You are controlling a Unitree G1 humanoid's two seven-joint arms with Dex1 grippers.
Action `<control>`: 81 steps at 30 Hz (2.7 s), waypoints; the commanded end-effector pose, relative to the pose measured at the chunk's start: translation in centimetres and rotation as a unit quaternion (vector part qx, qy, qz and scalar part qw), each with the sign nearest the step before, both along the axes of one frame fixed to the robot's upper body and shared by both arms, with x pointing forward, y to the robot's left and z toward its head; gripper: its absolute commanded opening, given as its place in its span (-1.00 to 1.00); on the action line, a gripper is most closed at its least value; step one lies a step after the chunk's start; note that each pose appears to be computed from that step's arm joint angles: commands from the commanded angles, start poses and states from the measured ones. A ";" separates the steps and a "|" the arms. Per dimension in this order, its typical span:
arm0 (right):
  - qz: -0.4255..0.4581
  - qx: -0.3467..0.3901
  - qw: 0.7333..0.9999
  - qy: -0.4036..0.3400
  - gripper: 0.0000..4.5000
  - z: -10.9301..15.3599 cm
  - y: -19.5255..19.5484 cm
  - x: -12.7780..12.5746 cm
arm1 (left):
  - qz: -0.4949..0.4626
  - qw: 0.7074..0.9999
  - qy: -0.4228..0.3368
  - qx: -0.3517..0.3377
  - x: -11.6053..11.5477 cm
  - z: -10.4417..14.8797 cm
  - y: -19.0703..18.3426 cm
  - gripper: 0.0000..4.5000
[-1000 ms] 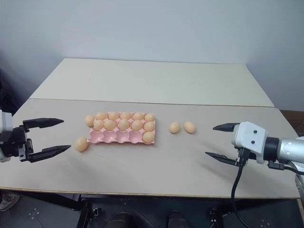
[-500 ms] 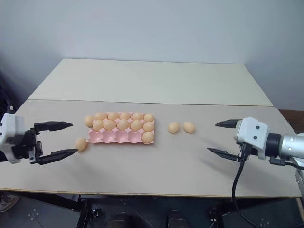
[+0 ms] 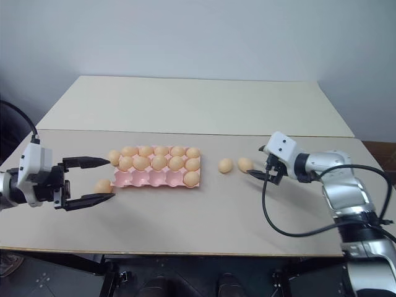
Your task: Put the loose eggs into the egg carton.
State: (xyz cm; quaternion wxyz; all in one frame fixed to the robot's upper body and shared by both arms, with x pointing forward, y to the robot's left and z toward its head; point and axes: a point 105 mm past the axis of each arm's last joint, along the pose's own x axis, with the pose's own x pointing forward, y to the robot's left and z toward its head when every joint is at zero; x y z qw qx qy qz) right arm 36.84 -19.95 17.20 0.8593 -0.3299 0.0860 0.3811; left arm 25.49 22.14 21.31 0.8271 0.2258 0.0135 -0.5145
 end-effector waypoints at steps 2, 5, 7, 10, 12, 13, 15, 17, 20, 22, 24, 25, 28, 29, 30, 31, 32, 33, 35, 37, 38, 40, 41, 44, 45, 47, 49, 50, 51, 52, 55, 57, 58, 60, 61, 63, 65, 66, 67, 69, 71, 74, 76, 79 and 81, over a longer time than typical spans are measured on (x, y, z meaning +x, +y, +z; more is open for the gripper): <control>-0.030 0.000 0.999 -0.019 1.00 0.1 -0.2 1.9 | -0.009 1.000 -0.019 0.007 -0.5 1.1 -0.6 0.99; -0.029 0.007 0.999 -0.011 1.00 -0.4 0.3 2.5 | -0.006 1.000 -0.017 0.009 -0.6 1.1 -0.6 0.99; -0.027 0.009 1.000 -0.008 1.00 -0.8 0.8 2.8 | -0.007 1.000 -0.016 0.007 -0.7 1.2 -0.7 0.99; -0.023 0.012 1.000 -0.003 1.00 -1.2 1.5 3.2 | -0.008 1.000 -0.017 0.007 -0.6 1.3 -0.8 0.99; -0.022 0.014 1.000 -0.002 1.00 -1.4 1.9 3.4 | -0.007 1.000 -0.018 0.008 -0.5 1.4 -0.9 0.99; -0.023 0.014 1.000 -0.001 1.00 -1.6 2.0 3.6 | -0.007 1.000 -0.018 0.008 -0.5 1.4 -0.9 0.99; -0.033 0.011 0.999 -0.007 1.00 -1.8 1.9 4.0 | -0.008 1.000 -0.019 0.007 -0.5 1.4 -1.0 0.99; -0.042 0.013 0.999 -0.004 0.92 -2.0 1.9 4.3 | -0.008 1.000 -0.021 0.005 -0.5 1.4 -1.0 1.00; -0.035 0.010 0.999 -0.001 0.59 -2.2 2.0 4.2 | -0.005 1.000 -0.021 0.006 -0.5 1.3 -0.9 1.00; -0.033 0.009 0.999 0.001 0.28 -2.3 2.1 4.1 | -0.004 1.000 -0.021 0.006 -0.5 1.2 -0.9 1.00; -0.036 0.002 0.999 0.004 -0.02 -2.5 1.9 4.1 | -0.004 1.000 -0.021 0.004 -0.5 1.2 -1.0 1.00; -0.036 -0.003 0.999 0.000 -0.14 -2.5 1.9 4.1 | -0.004 1.000 -0.022 0.002 -0.5 1.2 -1.1 1.00; -0.041 -0.009 0.999 -0.013 -0.20 -2.0 1.6 3.9 | -0.002 1.000 -0.024 0.000 -0.5 1.2 -1.1 1.00; -0.041 -0.012 0.999 -0.021 -0.20 -1.7 1.6 3.8 | 0.003 1.000 -0.023 0.002 -0.4 1.2 -0.8 1.00; -0.039 -0.017 0.999 -0.030 -0.20 -1.2 1.5 3.6 | 0.008 1.000 -0.022 0.003 -0.4 1.1 -0.6 1.00; -0.036 -0.019 0.998 -0.044 -0.20 -0.5 1.7 3.3 | 0.018 1.000 -0.019 0.008 -0.3 0.9 -0.1 1.00; -0.031 -0.018 0.998 -0.057 -0.20 0.3 2.0 3.0 | 0.028 0.999 -0.017 0.012 -0.3 0.7 0.4 1.00; -0.024 -0.013 0.997 -0.068 -0.20 1.2 2.5 2.6 | 0.041 0.999 -0.012 0.017 -0.3 0.5 1.0 1.00; -0.004 -0.003 0.996 -0.090 -0.20 3.0 4.0 1.7 | 0.076 0.996 -0.001 0.040 -0.2 -0.3 2.7 1.00; 0.017 0.016 0.994 -0.108 -0.20 4.7 6.2 0.9 | 0.100 0.993 0.005 0.065 -0.3 -0.9 3.9 1.00; 0.030 0.024 0.992 -0.116 -0.20 5.4 7.5 0.5 | 0.104 0.993 0.005 0.064 -0.4 -0.8 4.2 1.00; 0.059 0.056 0.988 -0.128 -0.20 6.5 10.7 -0.3 | 0.113 0.992 0.004 0.059 -0.4 -0.5 4.7 1.00; 0.077 0.076 0.986 -0.131 -0.20 6.8 12.4 -0.7 | 0.117 0.991 0.003 0.060 -0.4 -0.5 4.9 1.00; 0.098 0.122 0.980 -0.124 -0.20 7.0 15.7 -1.4 | 0.122 0.991 0.002 0.063 -0.4 -0.5 5.1 1.00; 0.102 0.138 0.978 -0.115 -0.20 6.7 16.8 -1.5 | 0.123 0.990 0.002 0.064 -0.4 -0.6 5.1 1.00; 0.103 0.152 0.978 -0.097 -0.20 5.7 18.5 -1.6 | 0.123 0.990 0.001 0.063 -0.6 -0.6 5.0 1.00; 0.108 0.150 0.980 -0.077 -0.20 4.3 19.8 -2.1 | 0.124 0.990 0.000 0.062 -0.8 -0.6 4.9 1.00; 0.111 0.149 0.980 -0.068 -0.20 3.6 20.2 -2.4 | 0.125 0.990 0.000 0.061 -1.0 -0.6 4.9 1.00; 0.114 0.148 0.980 -0.062 -0.20 3.1 20.4 -2.7 | 0.126 0.990 0.000 0.061 -1.1 -0.6 4.9 1.00; 0.119 0.150 0.980 -0.055 -0.20 2.8 20.7 -3.1 | 0.128 0.990 0.001 0.060 -1.2 -0.7 4.9 1.00; 0.132 0.149 0.979 -0.041 -0.20 2.1 21.3 -4.0 | 0.133 0.989 0.003 0.060 -1.5 -0.9 4.9 1.00; 0.141 0.142 0.979 -0.032 -0.20 1.4 21.5 -4.4 | 0.135 0.989 0.003 0.059 -1.5 -0.9 4.9 1.00; 0.144 0.138 0.979 -0.029 -0.20 1.0 21.6 -4.6 | 0.136 0.989 0.003 0.058 -1.5 -0.9 4.9 1.00; 0.144 0.133 0.980 -0.030 -0.20 0.6 21.7 -4.7 | 0.136 0.989 0.002 0.056 -1.5 -0.9 4.9 1.00; 0.142 0.131 0.981 -0.034 -0.20 0.5 21.8 -4.6 | 0.136 0.989 0.002 0.055 -1.5 -0.9 4.8 1.00; 0.137 0.131 0.981 -0.039 -0.20 0.4 21.9 -4.4 | 0.135 0.989 0.002 0.054 -1.4 -0.9 4.8 1.00; 0.132 0.132 0.982 -0.042 -0.20 0.4 22.0 -4.0 | 0.135 0.989 0.002 0.053 -1.3 -0.9 4.7 1.00; 0.130 0.130 0.982 -0.046 -0.20 0.4 22.0 -3.8 | 0.134 0.990 0.002 0.052 -1.3 -1.0 4.7 1.00; 0.129 0.130 0.982 -0.047 -0.20 0.4 22.1 -3.7 | 0.132 0.990 0.002 0.052 -1.3 -1.0 4.6 1.00; 0.130 0.132 0.982 -0.047 -0.20 0.4 22.2 -3.7 | 0.131 0.990 0.002 0.051 -1.2 -1.0 4.5 1.00; 0.136 0.140 0.980 -0.045 0.16 0.6 22.3 -3.8 | 0.131 0.990 0.002 0.050 -1.2 -1.0 4.5 1.00; 0.137 0.128 0.981 -0.054 0.65 0.5 22.4 -3.8 | 0.130 0.990 0.002 0.049 -1.1 -1.0 4.4 1.00; 0.138 0.126 0.981 -0.057 0.95 0.5 22.4 -3.9 | 0.130 0.990 0.001 0.048 -1.1 -1.0 4.4 1.00; 0.139 0.131 0.980 -0.062 0.95 1.0 22.2 -4.0 | 0.130 0.990 0.001 0.046 -1.1 -1.0 4.4 1.00; 0.142 0.130 0.979 -0.067 0.95 1.2 22.0 -4.1 | 0.129 0.991 0.001 0.045 -1.0 -1.0 4.3 1.00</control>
